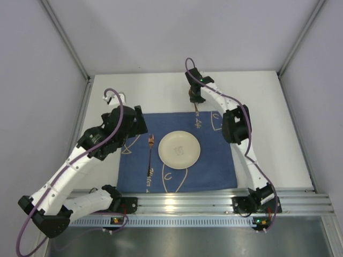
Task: Set the dinner table for one person
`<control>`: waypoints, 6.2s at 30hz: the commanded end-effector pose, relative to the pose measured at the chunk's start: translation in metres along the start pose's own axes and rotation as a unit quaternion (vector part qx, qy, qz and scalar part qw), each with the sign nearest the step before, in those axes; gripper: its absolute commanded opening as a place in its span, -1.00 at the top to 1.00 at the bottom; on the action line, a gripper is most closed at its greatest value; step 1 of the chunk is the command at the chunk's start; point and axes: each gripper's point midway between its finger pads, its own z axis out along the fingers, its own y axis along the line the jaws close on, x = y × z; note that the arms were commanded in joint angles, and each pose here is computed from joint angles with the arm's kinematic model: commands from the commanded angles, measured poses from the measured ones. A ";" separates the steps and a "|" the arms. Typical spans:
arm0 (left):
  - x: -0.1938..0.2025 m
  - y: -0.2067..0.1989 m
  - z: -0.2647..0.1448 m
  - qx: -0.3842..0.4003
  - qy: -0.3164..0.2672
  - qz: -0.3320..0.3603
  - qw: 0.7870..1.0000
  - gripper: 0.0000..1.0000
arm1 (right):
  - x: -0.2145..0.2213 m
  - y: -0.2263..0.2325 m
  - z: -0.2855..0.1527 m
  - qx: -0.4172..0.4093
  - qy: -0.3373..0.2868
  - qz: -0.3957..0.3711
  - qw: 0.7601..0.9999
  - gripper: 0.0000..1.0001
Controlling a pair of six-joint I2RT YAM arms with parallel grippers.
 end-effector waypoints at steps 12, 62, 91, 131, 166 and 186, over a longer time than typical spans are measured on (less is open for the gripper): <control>-0.010 -0.009 0.010 0.006 -0.009 0.031 0.999 -0.97 | -0.022 0.010 -0.038 -0.054 -0.027 -0.022 0.998 0.18; -0.053 -0.019 0.050 0.037 -0.002 0.010 0.999 -0.97 | -0.126 -0.009 -0.189 -0.089 -0.185 -0.023 0.978 1.00; -0.048 -0.030 0.057 0.058 0.008 0.007 0.998 -0.97 | 0.164 -0.061 -0.173 -0.160 0.097 0.107 0.977 1.00; -0.042 -0.012 0.047 0.036 -0.003 0.009 0.999 -0.97 | 0.192 -0.062 -0.206 -0.171 0.184 0.005 0.968 -0.15; -0.037 0.007 0.052 -0.010 0.011 0.025 1.000 -0.97 | -0.055 -0.087 0.005 -0.140 0.061 0.199 0.968 0.36; -0.049 -0.015 0.065 0.025 0.001 0.031 0.999 -0.97 | -0.141 -0.122 -0.190 -0.170 -0.108 0.142 0.969 1.00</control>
